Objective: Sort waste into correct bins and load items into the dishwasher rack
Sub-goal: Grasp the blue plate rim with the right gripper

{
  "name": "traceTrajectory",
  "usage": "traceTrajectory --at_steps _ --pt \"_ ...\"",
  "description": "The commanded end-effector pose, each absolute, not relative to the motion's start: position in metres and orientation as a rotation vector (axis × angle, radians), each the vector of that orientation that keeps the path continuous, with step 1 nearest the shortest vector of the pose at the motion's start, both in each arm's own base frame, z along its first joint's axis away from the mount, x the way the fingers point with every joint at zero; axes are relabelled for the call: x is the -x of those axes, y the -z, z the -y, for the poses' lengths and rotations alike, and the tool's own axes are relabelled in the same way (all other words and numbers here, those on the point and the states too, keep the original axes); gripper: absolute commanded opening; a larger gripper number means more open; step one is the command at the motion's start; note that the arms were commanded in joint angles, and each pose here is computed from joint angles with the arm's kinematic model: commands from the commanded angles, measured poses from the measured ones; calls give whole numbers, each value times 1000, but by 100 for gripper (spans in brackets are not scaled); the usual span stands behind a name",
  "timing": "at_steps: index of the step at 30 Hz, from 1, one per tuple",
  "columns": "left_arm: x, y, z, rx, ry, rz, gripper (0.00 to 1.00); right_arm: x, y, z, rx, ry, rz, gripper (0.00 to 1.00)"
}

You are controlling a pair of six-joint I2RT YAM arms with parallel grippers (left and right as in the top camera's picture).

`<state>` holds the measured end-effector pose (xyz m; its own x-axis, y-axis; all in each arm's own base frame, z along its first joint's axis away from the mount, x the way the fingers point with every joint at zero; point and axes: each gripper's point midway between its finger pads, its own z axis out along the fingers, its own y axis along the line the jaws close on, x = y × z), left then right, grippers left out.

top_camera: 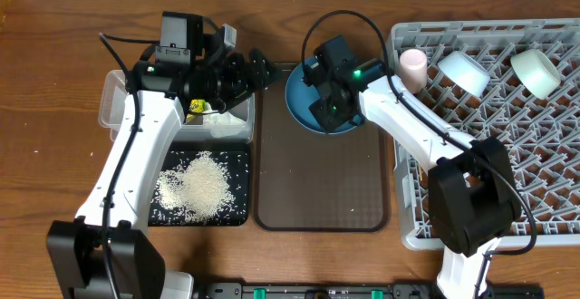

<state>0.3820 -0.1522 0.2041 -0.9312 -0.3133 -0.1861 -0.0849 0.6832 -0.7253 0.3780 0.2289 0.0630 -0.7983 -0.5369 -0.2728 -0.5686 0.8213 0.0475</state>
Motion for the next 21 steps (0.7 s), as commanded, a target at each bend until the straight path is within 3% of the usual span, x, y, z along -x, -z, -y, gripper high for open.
traceTrajectory --at_steps 1,8,21 --pt "-383 -210 151 312 1088 -2585 94 -368 -56 -230 786 -223 -2824 53" --pt "-383 -210 151 312 1088 -2585 95 -353 -53 -224 686 -211 -2924 47" --pt "-383 -210 151 312 1088 -2585 94 -348 -52 -225 555 -230 -2973 47"
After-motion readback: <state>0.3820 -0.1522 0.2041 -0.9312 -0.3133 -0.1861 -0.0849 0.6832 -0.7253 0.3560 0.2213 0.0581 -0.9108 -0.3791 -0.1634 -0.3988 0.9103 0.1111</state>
